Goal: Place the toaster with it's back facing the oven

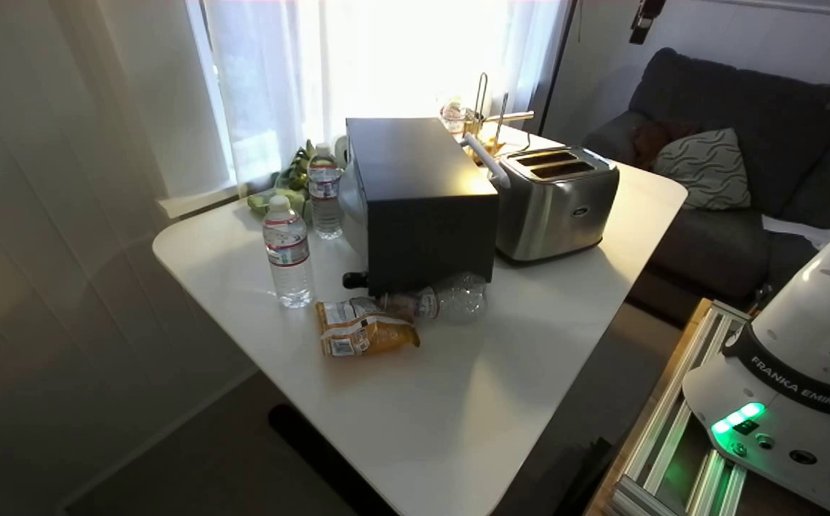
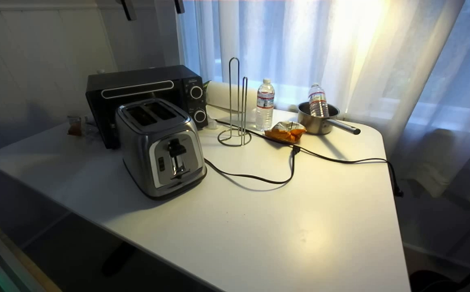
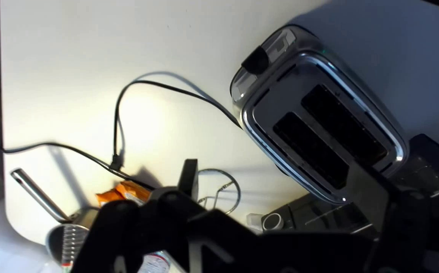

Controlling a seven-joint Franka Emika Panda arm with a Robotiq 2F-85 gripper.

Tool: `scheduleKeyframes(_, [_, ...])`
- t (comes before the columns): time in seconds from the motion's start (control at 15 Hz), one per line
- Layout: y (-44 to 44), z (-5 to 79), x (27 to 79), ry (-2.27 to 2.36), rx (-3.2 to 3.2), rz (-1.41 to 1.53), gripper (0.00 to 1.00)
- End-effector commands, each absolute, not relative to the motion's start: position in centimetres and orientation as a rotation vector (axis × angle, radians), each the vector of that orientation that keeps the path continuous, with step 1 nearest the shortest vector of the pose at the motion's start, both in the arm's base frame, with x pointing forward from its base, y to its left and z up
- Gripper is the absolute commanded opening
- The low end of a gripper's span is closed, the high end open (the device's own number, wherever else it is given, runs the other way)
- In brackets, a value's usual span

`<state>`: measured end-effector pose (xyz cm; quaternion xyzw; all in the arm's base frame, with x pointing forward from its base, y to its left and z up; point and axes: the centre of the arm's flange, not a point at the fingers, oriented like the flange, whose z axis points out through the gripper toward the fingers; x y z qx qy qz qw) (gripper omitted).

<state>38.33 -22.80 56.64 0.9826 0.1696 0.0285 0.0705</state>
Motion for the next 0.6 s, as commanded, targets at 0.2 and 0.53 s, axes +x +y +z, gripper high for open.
scheduleKeyframes(0.2, [-27.8,60.0,34.5,0.048,3.007,-0.162,1.0])
scheduleKeyframes(0.53, [-27.5,59.2,34.0,0.079,3.012,-0.116,1.0])
